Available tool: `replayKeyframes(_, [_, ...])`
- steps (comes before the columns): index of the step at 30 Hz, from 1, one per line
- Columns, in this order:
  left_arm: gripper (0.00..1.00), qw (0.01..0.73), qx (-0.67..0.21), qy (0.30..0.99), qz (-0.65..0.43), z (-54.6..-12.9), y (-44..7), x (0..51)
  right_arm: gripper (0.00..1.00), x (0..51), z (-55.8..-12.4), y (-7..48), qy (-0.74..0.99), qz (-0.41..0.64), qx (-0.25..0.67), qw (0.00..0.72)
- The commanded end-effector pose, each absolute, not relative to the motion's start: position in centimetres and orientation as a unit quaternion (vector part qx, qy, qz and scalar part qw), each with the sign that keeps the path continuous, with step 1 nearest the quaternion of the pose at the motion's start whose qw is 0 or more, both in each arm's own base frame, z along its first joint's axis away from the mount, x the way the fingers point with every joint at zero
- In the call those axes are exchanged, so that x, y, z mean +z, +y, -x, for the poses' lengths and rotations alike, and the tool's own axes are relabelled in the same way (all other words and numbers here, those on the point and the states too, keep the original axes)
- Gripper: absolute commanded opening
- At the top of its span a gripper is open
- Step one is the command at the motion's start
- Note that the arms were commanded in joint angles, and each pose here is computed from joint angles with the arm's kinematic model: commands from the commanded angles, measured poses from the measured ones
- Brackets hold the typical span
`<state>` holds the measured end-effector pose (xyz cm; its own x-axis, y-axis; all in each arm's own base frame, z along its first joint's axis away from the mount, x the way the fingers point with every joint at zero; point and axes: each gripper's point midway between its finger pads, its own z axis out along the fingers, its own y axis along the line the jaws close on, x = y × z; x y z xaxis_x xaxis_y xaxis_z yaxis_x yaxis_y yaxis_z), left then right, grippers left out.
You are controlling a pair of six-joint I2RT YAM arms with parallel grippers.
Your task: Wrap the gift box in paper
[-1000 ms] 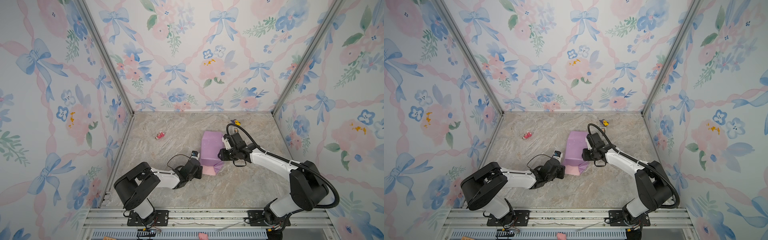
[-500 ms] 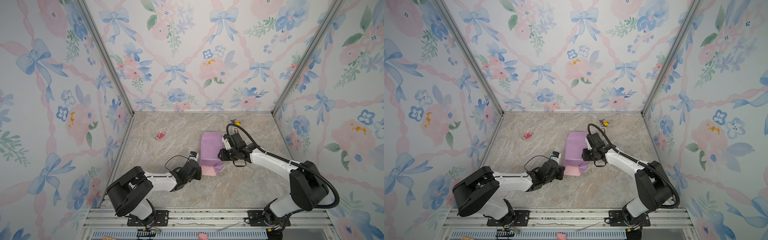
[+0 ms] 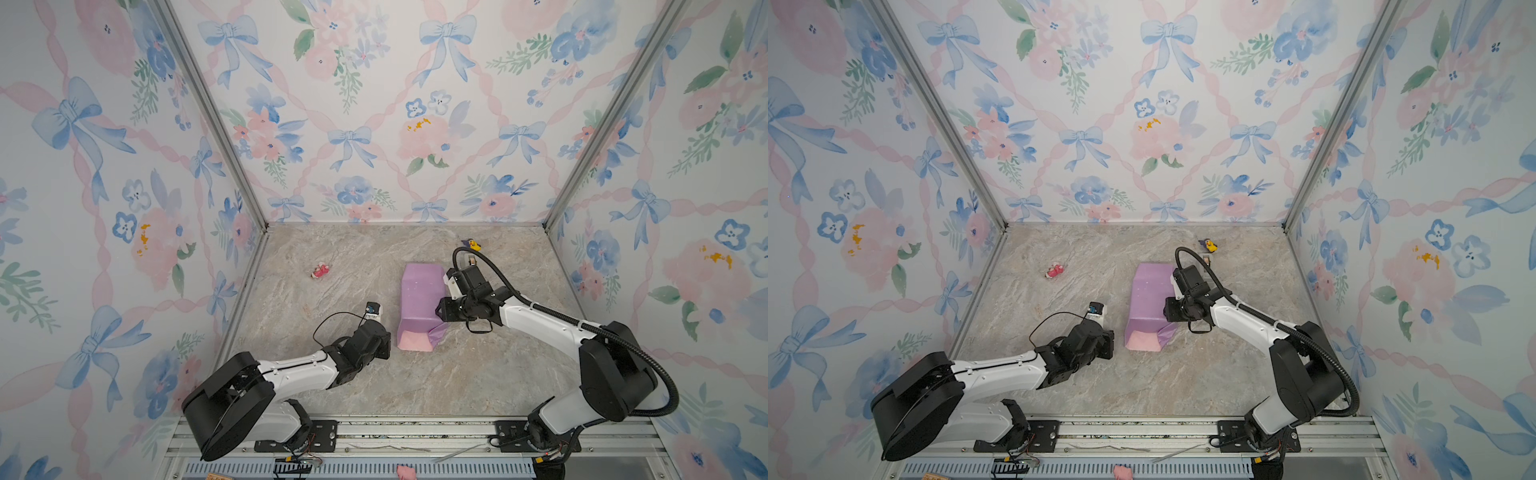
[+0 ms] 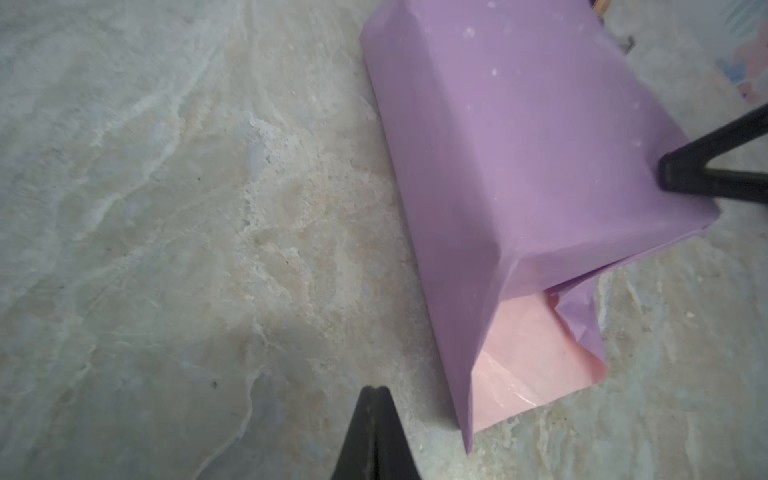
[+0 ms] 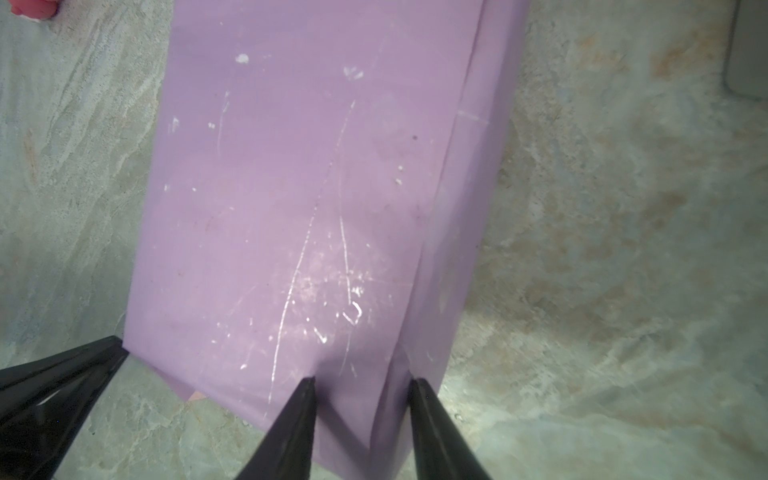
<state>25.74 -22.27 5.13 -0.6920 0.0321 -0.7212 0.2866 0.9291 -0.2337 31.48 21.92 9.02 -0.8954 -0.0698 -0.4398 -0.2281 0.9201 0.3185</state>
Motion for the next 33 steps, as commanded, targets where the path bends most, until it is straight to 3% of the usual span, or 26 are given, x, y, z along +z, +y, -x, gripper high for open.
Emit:
replayKeyframes(1, [0.04,0.364,-0.192,0.902,-0.13,-25.9,-24.7,4.8,0.4,8.0,-30.8,21.8,0.96,0.083,0.181,0.198])
replayKeyframes(13, [0.01,0.361,-0.257,0.878,-0.182,-26.7,-29.5,5.2,0.39,8.1,-30.9,21.8,0.959,0.082,0.181,0.2])
replayKeyframes(33, [0.04,0.381,-0.256,0.868,-0.189,-28.7,-31.4,3.4,0.38,8.5,-30.6,21.7,0.959,0.081,0.181,0.204])
